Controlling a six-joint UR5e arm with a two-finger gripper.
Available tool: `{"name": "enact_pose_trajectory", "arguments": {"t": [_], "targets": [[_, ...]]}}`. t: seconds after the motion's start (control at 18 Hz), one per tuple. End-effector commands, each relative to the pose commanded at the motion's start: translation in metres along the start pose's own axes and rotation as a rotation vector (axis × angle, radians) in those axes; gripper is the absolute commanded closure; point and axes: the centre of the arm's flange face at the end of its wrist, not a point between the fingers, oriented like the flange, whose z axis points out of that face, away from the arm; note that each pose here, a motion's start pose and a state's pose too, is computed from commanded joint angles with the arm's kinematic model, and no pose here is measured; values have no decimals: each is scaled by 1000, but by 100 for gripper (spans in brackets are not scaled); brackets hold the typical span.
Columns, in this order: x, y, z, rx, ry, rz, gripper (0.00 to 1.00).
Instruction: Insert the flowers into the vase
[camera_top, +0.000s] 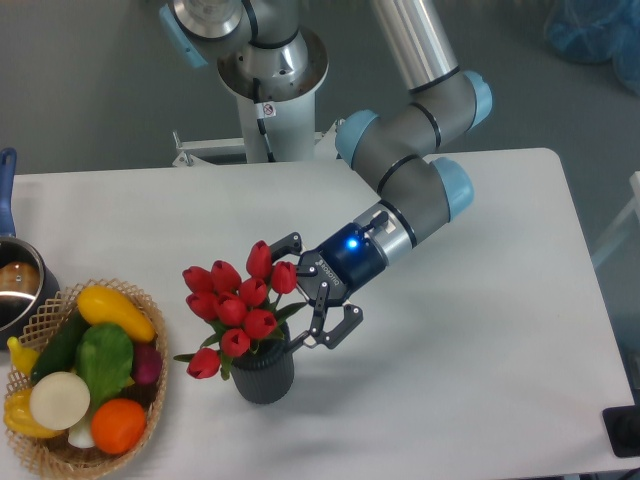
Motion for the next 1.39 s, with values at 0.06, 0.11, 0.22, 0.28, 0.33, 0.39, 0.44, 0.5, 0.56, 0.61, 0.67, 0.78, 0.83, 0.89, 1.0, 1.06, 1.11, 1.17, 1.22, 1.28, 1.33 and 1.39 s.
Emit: {"name": "enact_pose_trajectory", "arguments": {"t": [0.06,0.11,0.22,0.28,0.33,0.39,0.44,0.5,0.56,0.61,0.67,0.78,0.83,0.89,1.0,1.06,1.11,1.17,1.22,1.28,1.33,1.39], "targets": [[-1,-4,-7,-34,-14,8,0],[-1,-5,-16,-71,-30,16,0],[2,-14,-22,-134,-46,38,0],[4,-19,-25,-159,-52,49,0],[6,-25,-28,-181,-61,54,0],[7,-31,-32,-208,-72,58,0],[10,-39,-37,-249,-88,63,0],[13,-47,-42,-304,-106,73,0],[15,-52,-50,-363,-128,85,0],[16,-54,-58,-425,-149,95,0],[16,-54,-63,-469,-164,99,0],[16,-65,-80,-503,-206,104,0],[15,-69,-94,-507,-235,95,0],[15,-74,-106,-511,-261,95,0],[17,-84,-127,-550,-308,103,0],[19,-87,-137,-592,-333,106,0],[20,-88,-145,-643,-354,105,0],[23,-93,-153,-702,-379,113,0],[26,-103,-160,-763,-406,125,0],[30,-110,-167,-819,-430,133,0],[33,-116,-173,-865,-450,138,0],[37,-123,-178,-904,-467,141,0]]}}
